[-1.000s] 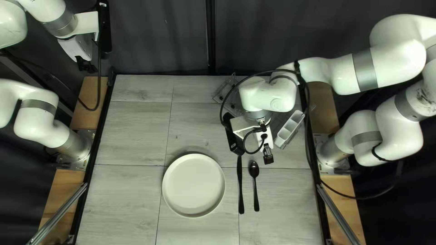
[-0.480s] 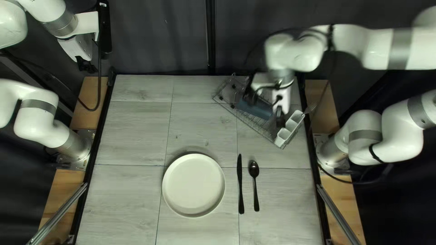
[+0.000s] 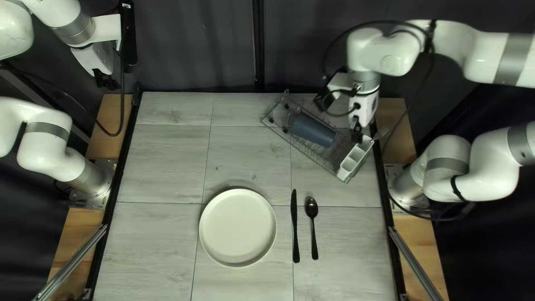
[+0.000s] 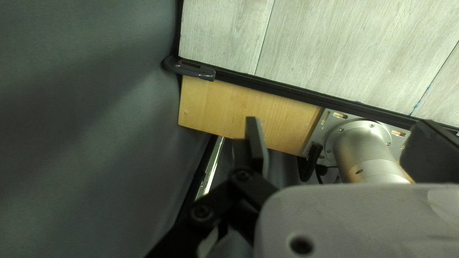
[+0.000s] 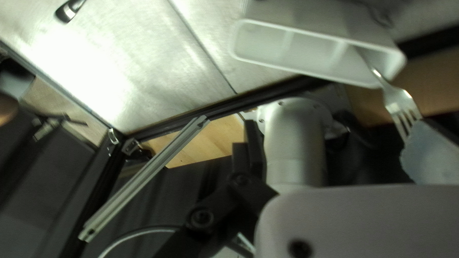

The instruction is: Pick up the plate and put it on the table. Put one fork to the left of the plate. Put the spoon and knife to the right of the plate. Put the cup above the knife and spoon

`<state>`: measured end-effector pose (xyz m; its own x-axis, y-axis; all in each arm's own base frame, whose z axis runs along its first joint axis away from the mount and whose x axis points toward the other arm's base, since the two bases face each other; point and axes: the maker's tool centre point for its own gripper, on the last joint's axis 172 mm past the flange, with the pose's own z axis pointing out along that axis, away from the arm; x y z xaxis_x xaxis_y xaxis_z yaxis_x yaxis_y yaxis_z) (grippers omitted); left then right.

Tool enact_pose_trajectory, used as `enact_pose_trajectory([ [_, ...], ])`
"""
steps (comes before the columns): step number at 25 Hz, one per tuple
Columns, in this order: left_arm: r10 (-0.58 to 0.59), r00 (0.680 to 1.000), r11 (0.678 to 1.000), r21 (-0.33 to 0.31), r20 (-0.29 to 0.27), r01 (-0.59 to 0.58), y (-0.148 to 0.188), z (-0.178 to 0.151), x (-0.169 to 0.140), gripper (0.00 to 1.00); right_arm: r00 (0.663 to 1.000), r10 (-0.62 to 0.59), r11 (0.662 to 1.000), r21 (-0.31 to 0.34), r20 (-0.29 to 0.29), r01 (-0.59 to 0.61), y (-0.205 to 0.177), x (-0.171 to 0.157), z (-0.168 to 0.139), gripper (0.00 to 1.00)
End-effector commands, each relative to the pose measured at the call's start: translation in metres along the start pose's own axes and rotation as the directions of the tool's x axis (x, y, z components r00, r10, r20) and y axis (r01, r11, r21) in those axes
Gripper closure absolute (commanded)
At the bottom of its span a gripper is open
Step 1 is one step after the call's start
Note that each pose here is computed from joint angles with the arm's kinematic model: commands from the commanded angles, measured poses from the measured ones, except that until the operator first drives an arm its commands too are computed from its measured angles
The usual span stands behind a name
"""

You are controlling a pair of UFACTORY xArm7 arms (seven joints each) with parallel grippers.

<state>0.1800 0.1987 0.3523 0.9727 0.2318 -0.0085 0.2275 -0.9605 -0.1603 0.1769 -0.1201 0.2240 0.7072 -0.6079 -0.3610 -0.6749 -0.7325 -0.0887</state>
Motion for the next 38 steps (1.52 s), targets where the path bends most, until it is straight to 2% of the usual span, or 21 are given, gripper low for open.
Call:
enact_pose_trajectory([
  [1,0.000,1.000,1.000,0.000,0.000,0.000,0.000,0.000,0.000,0.00,0.979,0.201,0.979,0.000,-0.012,-0.201,0.028,-0.007,0.004,0.00],
  [6,0.000,1.000,1.000,0.000,0.000,0.000,0.000,0.000,0.000,0.00,0.955,0.297,0.955,0.028,-0.004,-0.297,0.050,-0.014,0.022,0.00],
  [18,0.000,1.000,1.000,0.000,0.000,0.000,0.000,0.000,0.000,0.00,0.934,0.355,0.933,0.045,0.029,-0.356,0.080,-0.018,0.076,0.00],
  [20,0.000,1.000,1.000,0.000,0.000,0.000,0.000,0.000,0.000,0.00,0.936,0.351,0.934,0.054,0.036,-0.352,0.082,-0.016,0.082,0.07],
  [21,0.000,1.000,1.000,0.000,0.000,0.000,0.000,0.000,0.000,0.00,0.937,0.347,0.935,0.058,0.039,-0.349,0.082,-0.015,0.085,0.21],
  [22,0.000,1.000,1.000,0.000,0.000,0.000,0.000,0.000,0.000,0.00,0.938,0.344,0.936,0.063,0.039,-0.346,0.082,-0.014,0.086,1.00],
  [31,0.000,1.000,1.000,0.000,0.000,0.000,0.000,0.000,0.000,0.00,0.949,0.315,0.945,0.084,0.011,-0.315,0.066,-0.013,0.081,1.00],
  [38,0.000,1.000,1.000,0.000,0.000,0.000,0.000,0.000,0.000,0.00,0.949,0.309,0.949,0.084,-0.053,-0.304,0.041,-0.028,0.034,1.00],
])
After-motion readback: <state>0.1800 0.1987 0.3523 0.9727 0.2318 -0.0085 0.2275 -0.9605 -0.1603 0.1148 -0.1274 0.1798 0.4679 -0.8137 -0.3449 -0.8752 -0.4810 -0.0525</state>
